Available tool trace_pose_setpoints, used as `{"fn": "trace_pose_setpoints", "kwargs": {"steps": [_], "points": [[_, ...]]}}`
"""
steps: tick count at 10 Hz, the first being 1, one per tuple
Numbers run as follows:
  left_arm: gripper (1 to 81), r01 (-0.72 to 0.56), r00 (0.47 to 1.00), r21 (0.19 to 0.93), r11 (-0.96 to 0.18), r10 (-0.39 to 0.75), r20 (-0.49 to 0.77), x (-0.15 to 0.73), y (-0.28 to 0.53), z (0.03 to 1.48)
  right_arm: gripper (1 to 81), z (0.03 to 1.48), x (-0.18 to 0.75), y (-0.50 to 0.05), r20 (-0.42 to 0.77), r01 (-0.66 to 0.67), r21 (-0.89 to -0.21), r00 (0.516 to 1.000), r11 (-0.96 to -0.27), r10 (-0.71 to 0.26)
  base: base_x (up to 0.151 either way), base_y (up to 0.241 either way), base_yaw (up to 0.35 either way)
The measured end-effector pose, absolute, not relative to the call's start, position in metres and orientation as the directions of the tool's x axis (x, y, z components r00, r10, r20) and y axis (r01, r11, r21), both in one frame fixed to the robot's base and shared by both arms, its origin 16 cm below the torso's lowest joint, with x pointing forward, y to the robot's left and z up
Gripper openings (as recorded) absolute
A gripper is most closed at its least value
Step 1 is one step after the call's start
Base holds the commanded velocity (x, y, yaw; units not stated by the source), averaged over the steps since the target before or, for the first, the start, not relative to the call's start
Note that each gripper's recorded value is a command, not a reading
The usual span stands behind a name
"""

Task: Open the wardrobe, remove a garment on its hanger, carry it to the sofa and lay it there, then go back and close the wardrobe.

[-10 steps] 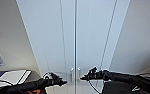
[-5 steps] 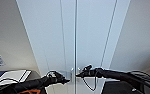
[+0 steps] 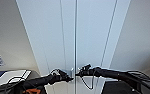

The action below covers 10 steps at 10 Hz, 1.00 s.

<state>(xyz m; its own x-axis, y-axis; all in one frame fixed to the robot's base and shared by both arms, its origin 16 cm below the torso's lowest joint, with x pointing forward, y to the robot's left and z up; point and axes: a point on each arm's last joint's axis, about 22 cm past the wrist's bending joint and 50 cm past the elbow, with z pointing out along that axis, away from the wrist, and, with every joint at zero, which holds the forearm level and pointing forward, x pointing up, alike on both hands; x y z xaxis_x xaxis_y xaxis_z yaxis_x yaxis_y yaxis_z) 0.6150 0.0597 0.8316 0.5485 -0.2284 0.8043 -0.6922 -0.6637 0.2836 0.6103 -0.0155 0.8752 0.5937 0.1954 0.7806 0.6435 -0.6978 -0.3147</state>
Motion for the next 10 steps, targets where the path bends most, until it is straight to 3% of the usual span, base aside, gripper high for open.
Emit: {"fn": "trace_pose_setpoints", "kwargs": {"steps": [10], "points": [[81.1, -0.649, 0.633, 0.324, -0.689, -0.252, 0.732, 0.621, 0.013, 0.805, 81.1, 0.877, 0.607, -0.010, 0.783, 0.650, -0.321, 0.591, -0.688, 0.193, 0.000, 0.000, 0.000]]}}
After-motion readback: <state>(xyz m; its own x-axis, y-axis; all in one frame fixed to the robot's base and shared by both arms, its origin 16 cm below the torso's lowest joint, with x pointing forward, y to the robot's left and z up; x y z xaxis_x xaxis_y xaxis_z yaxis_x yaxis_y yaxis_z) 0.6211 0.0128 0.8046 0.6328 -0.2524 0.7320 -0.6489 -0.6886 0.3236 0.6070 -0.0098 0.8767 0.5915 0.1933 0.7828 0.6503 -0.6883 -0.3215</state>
